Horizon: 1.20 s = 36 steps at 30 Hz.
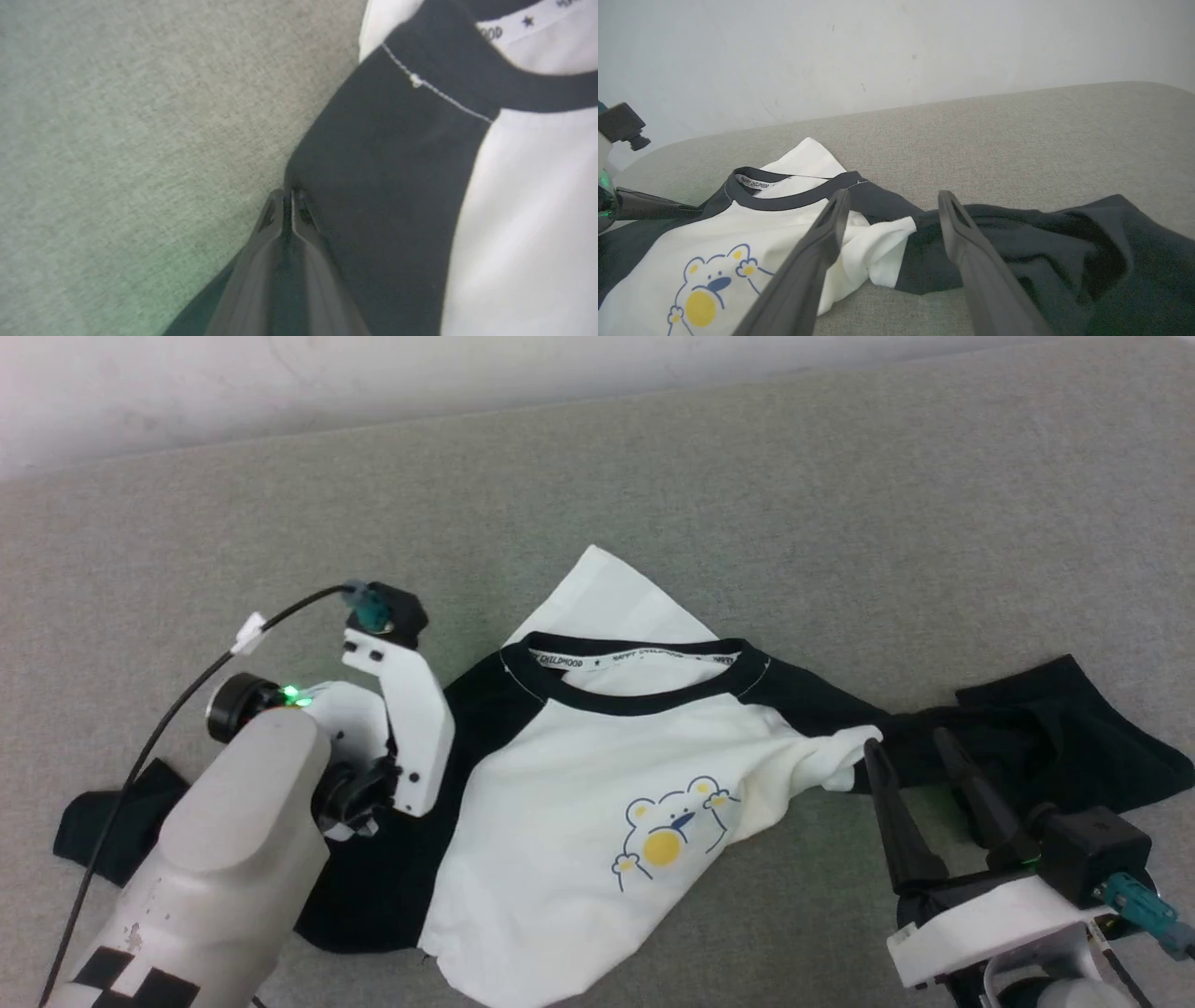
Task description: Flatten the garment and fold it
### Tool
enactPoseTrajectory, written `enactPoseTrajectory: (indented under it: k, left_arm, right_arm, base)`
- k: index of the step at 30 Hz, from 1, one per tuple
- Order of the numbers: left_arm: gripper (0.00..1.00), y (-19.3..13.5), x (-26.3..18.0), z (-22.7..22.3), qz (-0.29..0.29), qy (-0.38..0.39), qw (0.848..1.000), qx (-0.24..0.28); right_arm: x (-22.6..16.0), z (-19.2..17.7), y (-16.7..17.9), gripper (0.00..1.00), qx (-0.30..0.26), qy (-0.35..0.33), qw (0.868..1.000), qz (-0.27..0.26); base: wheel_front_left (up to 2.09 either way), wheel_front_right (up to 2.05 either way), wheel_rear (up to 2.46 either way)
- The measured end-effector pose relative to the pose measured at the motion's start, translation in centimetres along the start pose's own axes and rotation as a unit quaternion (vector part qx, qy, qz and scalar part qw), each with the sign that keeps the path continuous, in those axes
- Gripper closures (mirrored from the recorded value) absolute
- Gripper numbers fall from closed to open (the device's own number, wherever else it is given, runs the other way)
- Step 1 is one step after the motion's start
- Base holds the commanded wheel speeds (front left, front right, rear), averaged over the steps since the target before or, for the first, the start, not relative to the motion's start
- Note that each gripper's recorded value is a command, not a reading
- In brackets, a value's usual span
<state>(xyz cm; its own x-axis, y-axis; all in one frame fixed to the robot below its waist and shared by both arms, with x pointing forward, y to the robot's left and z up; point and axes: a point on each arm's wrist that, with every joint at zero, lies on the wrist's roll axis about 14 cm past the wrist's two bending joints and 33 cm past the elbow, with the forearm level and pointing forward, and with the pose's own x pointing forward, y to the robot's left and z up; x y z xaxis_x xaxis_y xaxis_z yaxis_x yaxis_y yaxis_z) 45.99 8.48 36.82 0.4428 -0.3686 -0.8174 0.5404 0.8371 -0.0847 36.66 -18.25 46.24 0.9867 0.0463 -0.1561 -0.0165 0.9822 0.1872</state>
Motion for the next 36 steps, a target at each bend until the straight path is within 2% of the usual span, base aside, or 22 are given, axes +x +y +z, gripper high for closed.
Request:
enactPoseTrajectory:
  k: [4,7,12,17,22,25,31,36]
  left_arm:
    - [1.0,-1.4,-0.5,-0.7,-0.029,0.031,0.999,0.011]
    - [1.0,-1.5,-0.9,-0.9,-0.031,0.026,0.999,0.017]
    - [1.0,-0.2,-1.5,0.3,0.01,-0.09,0.996,0.001]
    - [1.0,2.5,-3.7,2.5,0.084,-0.207,0.974,-0.039]
    - [1.0,2.9,-5.9,4.3,0.101,-0.279,0.954,-0.053]
    - [1.0,2.5,-6.7,5.0,0.098,-0.302,0.946,-0.056]
    - [1.0,2.1,-6.9,4.9,0.092,-0.312,0.944,-0.064]
    - [1.0,2.3,-6.2,4.1,0.091,-0.305,0.945,-0.074]
  right_arm:
    - [-0.1,0.1,-0.3,0.0,0.001,-0.002,1.0,-0.004]
    - [0.0,0.2,-0.3,0.0,0.002,-0.003,1.0,-0.004]
    - [0.2,0.9,-0.2,0.0,0.001,-0.013,1.0,-0.001]
    - [2.0,2.1,-0.8,0.0,-0.009,-0.006,1.0,-0.004]
    - [4.8,0.6,-2.3,0.0,-0.024,0.085,0.996,-0.001]
    - [6.3,-1.3,-2.1,0.0,-0.03,0.169,0.985,0.018]
    - [8.6,-4.0,0.7,0.0,-0.06,0.299,0.949,0.084]
    - [9.0,-7.1,0.5,0.0,-0.087,0.381,0.916,0.088]
  base:
    - [0.0,0.0,0.0]
    - [0.0,0.0,0.0]
    - [0.0,0.0,0.0]
    - [0.0,0.0,0.0]
    - [0.0,0.0,0.0]
    - [0.0,0.0,0.0]
    - [0.0,0.0,0.0]
    - [0.0,0.0,0.0]
